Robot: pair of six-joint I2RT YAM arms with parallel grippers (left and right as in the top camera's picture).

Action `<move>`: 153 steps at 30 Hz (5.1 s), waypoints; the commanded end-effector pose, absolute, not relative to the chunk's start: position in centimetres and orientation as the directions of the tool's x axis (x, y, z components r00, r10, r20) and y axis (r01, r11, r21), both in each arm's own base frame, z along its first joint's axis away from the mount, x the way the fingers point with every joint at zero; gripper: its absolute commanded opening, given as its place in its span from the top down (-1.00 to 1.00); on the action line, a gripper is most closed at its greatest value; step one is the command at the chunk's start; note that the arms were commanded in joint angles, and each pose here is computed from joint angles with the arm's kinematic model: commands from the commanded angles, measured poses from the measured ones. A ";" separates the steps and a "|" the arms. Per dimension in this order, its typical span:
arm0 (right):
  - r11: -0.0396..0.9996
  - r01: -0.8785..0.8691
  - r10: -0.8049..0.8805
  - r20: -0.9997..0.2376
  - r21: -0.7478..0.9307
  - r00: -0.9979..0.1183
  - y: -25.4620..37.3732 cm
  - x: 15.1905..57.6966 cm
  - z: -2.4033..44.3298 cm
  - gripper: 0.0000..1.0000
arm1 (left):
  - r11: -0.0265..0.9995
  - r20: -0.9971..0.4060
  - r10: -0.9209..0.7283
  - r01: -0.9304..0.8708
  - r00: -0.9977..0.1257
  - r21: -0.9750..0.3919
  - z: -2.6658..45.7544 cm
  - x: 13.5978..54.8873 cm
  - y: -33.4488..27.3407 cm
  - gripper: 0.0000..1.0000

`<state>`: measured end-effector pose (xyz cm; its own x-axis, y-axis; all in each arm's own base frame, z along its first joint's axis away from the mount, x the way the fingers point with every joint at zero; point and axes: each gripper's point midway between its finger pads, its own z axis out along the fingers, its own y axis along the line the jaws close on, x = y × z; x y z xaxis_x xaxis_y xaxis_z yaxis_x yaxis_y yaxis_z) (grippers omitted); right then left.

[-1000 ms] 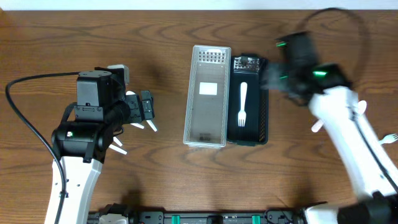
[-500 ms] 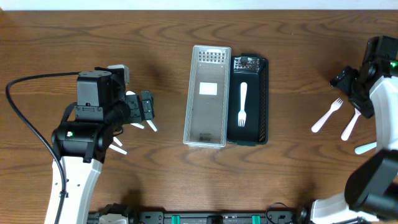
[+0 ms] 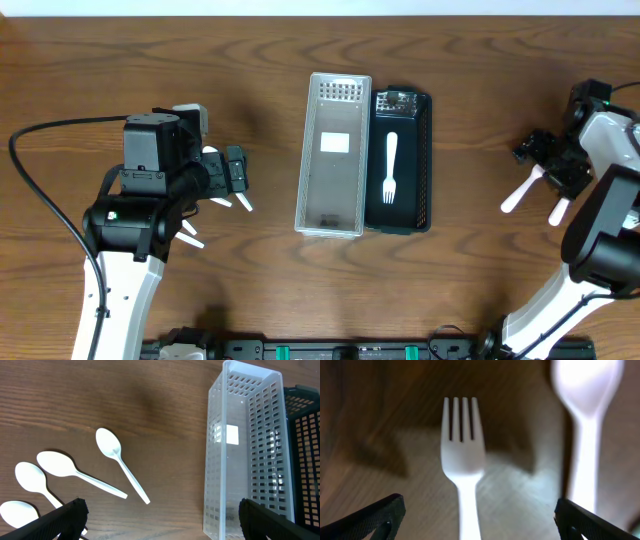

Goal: Pack container
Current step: 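Move the right gripper back and grasp a second white fork, then place the second fork into the black tray with the right gripper, then return the right gripper and grasp the white spoon on the right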

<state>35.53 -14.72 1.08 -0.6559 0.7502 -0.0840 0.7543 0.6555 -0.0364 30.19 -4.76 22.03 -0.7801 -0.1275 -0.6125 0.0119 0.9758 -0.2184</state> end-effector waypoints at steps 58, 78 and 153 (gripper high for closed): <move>0.728 0.685 0.678 -0.144 -0.001 -0.721 -15.1 36.5 -2.2 -0.12 | 0.975 -0.629 -0.125 0.021 -0.767 -0.220 22.9 30.5 -4.8 -0.96; 0.728 0.685 0.678 -0.145 0.000 -0.721 -15.1 36.5 -2.2 0.72 | 0.975 -0.629 -0.125 0.021 -0.767 -0.220 22.9 30.5 -4.8 -0.96; 0.635 0.773 0.732 -0.330 0.013 -0.596 -20.6 34.2 15.1 -0.98 | 0.976 -0.606 -0.124 0.014 -0.785 -0.217 22.4 30.0 -4.7 -0.96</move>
